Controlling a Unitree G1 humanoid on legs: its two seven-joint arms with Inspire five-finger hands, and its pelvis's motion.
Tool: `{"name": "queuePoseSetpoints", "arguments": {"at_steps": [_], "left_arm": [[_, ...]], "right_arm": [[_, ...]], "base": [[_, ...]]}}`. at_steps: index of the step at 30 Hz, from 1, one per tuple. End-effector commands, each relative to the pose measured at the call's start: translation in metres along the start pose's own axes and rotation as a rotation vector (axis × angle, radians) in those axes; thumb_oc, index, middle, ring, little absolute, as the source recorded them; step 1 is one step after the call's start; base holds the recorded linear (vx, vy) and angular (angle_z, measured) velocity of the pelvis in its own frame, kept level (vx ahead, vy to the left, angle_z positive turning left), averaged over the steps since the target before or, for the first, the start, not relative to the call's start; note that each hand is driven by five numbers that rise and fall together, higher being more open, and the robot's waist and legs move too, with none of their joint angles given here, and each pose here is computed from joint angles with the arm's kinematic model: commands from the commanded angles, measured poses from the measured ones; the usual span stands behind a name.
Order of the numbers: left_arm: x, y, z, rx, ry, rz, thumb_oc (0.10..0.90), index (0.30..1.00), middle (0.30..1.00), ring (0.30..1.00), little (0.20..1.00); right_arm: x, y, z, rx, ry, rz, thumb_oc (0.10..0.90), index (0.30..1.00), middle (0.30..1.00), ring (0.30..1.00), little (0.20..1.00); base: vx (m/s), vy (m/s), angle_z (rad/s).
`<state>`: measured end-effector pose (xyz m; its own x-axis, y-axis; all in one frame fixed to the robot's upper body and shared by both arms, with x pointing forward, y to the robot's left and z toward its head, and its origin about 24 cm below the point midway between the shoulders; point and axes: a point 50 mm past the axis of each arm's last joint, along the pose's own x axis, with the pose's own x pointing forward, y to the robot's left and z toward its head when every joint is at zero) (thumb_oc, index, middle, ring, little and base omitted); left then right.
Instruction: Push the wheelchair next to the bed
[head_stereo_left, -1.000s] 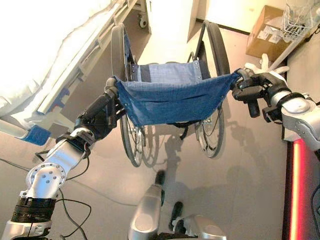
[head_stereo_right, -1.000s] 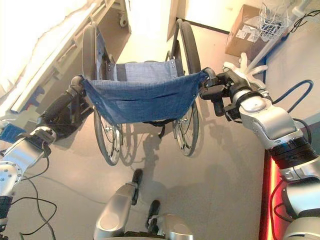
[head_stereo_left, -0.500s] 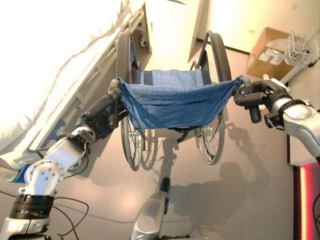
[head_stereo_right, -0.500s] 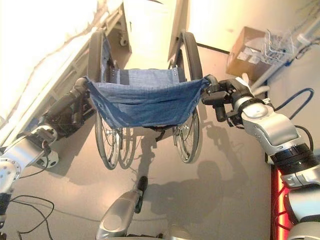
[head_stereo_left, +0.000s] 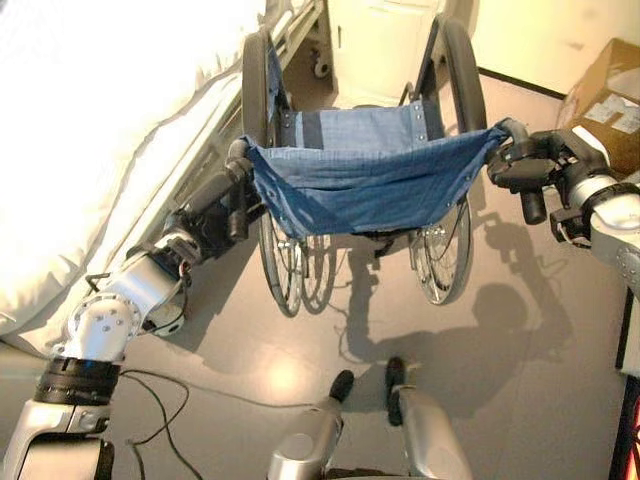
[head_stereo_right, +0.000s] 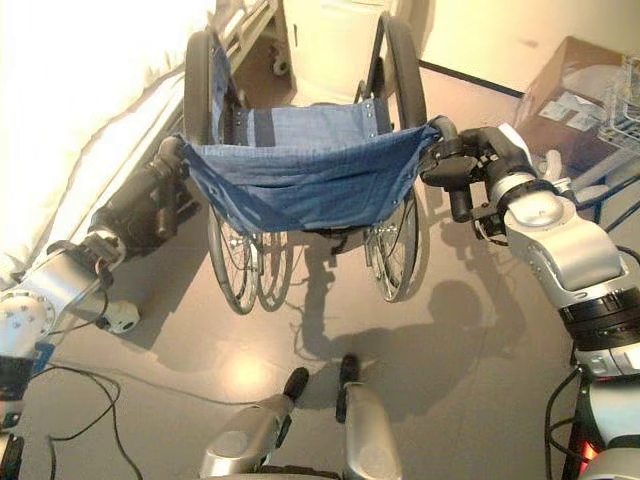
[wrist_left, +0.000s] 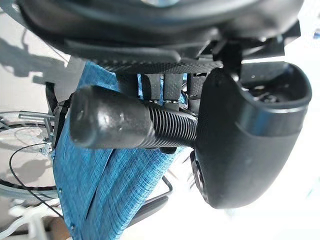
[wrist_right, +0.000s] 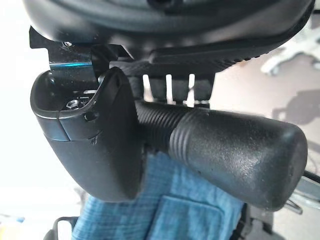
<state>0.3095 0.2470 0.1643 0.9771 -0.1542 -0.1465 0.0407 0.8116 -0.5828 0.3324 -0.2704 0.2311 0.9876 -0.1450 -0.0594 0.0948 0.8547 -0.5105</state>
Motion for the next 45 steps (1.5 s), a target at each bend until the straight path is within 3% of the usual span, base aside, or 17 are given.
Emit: {"name": "queuePoseSetpoints", "arguments": {"at_steps": [1,28,29,40,45], "left_arm": [[-0.019,-0.05,0.052,-0.051,-0.228,-0.313,0.4,0.3,0.3,0.3,0.3],[-0.024,-0.04,0.04,-0.017,-0.238,-0.25,0.4,0.3,0.3,0.3,0.3],[-0.023,-0.039,0.04,0.003,-0.237,-0.238,0.8,0.9,0.9,0.9,0.9],[-0.032,-0.028,0.062,0.11,-0.349,-0.142,0.8,0.9,0.9,0.9,0.9],[-0.043,-0.012,0.079,0.25,-0.428,-0.029,0.8,0.9,0.9,0.9,0.9]], "right_arm": [[-0.014,0.047,0.075,0.08,-0.441,0.269,0.4,0.3,0.3,0.3,0.3],[-0.013,0.079,0.073,0.137,-0.447,0.283,0.411,0.316,0.316,0.316,0.316],[-0.013,0.078,0.073,0.136,-0.445,0.272,0.8,0.9,0.9,0.9,0.9],[-0.012,0.059,0.066,0.147,-0.43,0.187,0.8,0.9,0.9,0.9,0.9],[-0.014,0.031,0.057,0.153,-0.443,0.05,0.8,0.9,0.9,0.9,0.9]], "base": [[0.2,-0.111,0.44],[0.02,-0.046,0.05],[0.0,0.0,0.0],[-0.01,0.012,0.0],[-0.01,0.014,-0.04]]}}
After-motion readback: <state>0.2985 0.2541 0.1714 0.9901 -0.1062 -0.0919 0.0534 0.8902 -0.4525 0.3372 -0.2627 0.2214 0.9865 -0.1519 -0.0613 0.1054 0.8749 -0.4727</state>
